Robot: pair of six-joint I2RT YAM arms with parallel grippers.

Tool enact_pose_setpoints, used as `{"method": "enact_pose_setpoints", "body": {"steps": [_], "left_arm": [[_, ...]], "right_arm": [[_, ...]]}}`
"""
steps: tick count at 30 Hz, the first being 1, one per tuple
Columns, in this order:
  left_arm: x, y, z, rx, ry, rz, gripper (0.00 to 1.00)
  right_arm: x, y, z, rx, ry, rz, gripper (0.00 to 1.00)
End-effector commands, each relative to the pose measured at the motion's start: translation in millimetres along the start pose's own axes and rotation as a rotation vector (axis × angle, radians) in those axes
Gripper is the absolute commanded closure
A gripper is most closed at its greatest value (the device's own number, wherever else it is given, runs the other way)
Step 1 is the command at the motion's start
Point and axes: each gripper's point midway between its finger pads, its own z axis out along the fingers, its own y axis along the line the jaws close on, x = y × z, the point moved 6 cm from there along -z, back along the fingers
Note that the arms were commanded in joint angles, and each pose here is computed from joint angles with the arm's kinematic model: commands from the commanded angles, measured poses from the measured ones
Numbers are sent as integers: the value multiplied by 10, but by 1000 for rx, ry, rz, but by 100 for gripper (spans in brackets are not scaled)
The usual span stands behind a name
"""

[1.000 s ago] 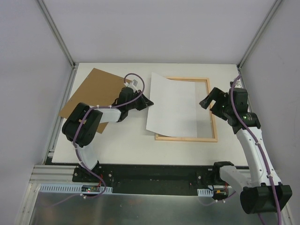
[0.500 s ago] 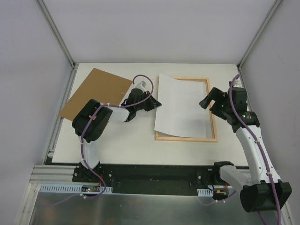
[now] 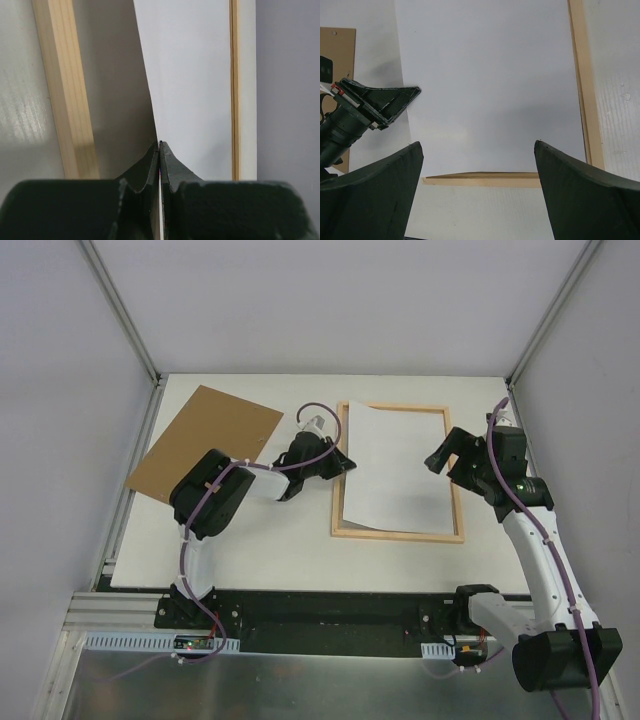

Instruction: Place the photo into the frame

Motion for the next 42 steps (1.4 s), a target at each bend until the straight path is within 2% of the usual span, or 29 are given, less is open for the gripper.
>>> {"method": "enact_pose_setpoints", "body": {"steps": [1,41,42], "left_arm": [[-116,-162,83,43,-53,9,100],[59,-30,85,-39,-30,43,100],[63,-37,79,-39,-30,45,96]], "right_arm": [[-96,46,-37,-27,-28,-24,5],[-64,37,-3,-38,-15,-28,6],[-62,36,-4,-37,-14,-28,5]]}}
